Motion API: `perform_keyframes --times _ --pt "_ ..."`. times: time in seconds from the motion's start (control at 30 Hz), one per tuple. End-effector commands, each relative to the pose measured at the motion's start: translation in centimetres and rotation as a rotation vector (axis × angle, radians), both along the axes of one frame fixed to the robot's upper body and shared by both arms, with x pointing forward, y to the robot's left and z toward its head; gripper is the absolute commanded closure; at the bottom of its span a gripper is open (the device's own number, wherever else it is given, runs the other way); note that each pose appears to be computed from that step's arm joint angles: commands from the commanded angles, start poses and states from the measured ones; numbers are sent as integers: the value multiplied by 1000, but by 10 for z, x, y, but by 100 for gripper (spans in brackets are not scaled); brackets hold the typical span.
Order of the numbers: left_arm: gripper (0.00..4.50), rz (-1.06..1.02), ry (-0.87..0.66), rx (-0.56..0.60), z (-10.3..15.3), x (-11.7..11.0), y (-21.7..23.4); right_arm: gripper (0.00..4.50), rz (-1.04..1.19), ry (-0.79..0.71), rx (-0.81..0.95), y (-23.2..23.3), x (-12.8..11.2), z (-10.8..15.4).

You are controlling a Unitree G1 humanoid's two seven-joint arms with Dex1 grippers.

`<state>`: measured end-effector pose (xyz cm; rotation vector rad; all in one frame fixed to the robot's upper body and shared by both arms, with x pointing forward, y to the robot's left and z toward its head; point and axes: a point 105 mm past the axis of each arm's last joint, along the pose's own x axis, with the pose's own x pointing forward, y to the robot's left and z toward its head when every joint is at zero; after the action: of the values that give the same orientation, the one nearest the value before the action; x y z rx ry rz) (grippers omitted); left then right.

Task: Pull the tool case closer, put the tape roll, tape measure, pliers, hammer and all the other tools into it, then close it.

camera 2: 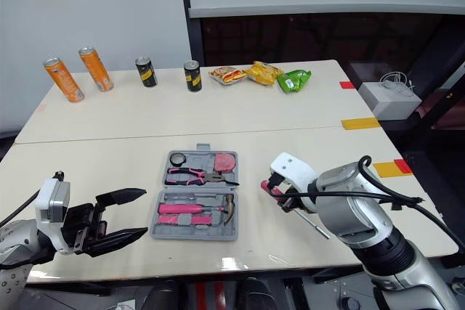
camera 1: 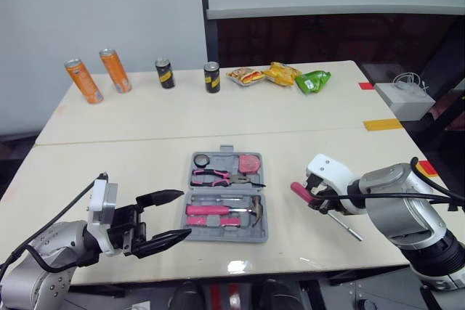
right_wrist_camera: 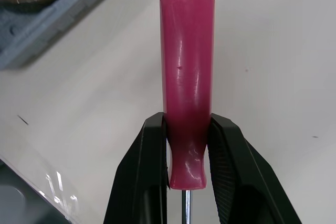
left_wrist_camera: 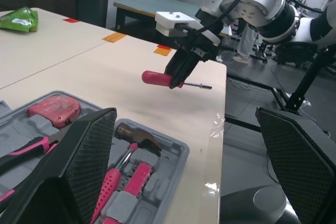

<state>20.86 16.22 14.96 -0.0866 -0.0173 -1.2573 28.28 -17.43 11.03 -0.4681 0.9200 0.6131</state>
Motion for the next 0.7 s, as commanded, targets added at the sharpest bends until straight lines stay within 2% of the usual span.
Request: perform_keyframes --times 0.03,0.43,0.53,0.6,0.7 --pt "0 -10 -13 -9 0 -2 3 396 -94 -53 40 -6 5 4" --pt "0 -21 -5 -8 -6 -4 4 396 -263 -9 32 -10 8 -36" --pt "0 -24 -4 -6 -6 -4 4 396 -269 -37 5 -13 11 -44" --pt "0 -37 1 -1 -5 -6 5 292 -267 -44 52 -10 13 -45" --pt "0 -49 4 7 -2 -5 9 198 -262 -126 116 -12 18 -43"
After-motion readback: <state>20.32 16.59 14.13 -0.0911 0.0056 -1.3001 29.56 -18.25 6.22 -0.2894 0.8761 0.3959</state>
